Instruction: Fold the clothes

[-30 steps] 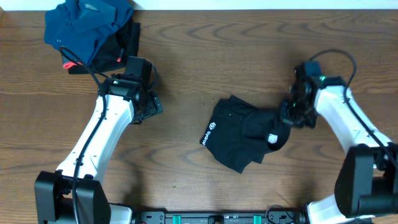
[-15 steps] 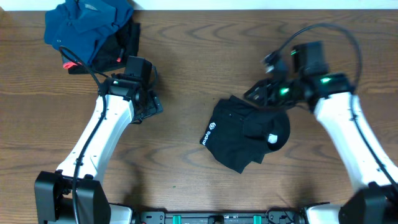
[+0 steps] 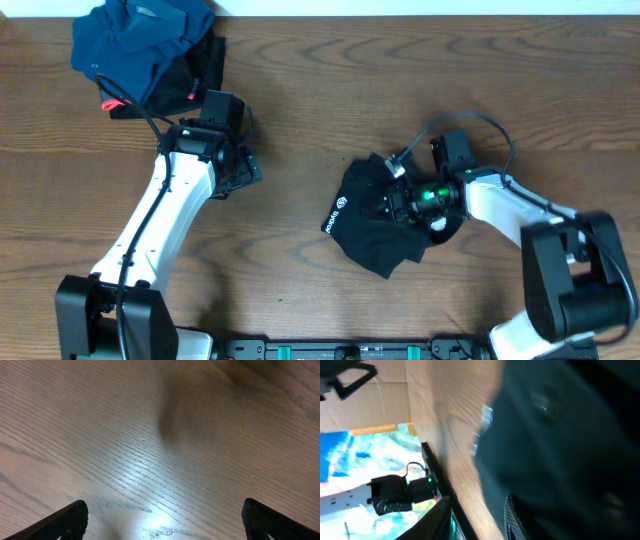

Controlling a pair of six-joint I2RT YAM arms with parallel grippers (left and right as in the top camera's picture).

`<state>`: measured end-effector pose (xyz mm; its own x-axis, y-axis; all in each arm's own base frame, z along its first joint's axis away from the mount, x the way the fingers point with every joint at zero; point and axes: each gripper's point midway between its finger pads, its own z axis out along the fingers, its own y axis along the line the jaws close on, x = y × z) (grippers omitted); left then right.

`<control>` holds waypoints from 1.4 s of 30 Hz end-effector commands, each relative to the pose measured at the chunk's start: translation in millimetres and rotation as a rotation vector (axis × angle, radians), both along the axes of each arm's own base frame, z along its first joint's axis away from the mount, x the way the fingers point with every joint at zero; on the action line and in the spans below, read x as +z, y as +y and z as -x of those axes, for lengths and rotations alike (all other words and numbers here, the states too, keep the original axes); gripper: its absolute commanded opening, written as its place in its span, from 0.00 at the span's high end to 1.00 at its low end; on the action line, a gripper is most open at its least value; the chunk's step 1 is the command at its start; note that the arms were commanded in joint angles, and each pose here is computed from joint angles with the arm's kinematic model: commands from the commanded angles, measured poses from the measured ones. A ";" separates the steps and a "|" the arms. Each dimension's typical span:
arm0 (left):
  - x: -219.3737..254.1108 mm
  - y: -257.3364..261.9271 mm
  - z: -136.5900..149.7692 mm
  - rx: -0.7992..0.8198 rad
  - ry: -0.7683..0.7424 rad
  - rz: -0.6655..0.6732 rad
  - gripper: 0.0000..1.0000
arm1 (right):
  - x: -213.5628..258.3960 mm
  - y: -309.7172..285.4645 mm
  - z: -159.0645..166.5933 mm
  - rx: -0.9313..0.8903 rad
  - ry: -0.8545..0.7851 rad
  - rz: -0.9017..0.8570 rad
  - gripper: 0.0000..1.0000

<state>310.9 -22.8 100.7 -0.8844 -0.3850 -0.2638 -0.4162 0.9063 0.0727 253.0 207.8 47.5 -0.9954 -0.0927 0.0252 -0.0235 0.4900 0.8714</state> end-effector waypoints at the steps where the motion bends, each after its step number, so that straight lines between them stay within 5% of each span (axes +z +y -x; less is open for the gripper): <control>1: -3.2 3.4 1.7 0.017 0.011 -0.011 0.02 | -22.0 -11.0 8.8 -0.013 0.074 -0.028 0.65; 7: -3.3 3.4 1.8 0.017 0.011 -0.012 0.02 | -65.2 -45.6 -3.1 -0.131 0.165 0.010 0.61; 15: -3.2 3.3 1.6 0.017 0.010 -0.011 0.02 | -64.2 -71.2 -39.5 -0.176 0.032 0.014 0.44; 27: -4.5 -2.9 2.5 0.010 0.017 0.025 0.02 | 1.1 -26.2 -72.3 -0.056 -0.084 -0.213 0.52; 32: -4.4 -3.0 1.7 0.011 0.014 0.026 0.02 | 24.7 -5.0 -100.0 -0.015 -0.162 -0.206 0.42; 37: -3.8 -3.8 -1.7 0.010 -0.001 0.029 0.02 | 44.1 20.3 -111.7 0.037 -0.228 -0.222 0.44; 42: -4.1 -3.3 0.3 0.006 0.009 0.026 0.02 | 73.6 30.5 -123.7 0.067 -0.318 -0.237 0.63</control>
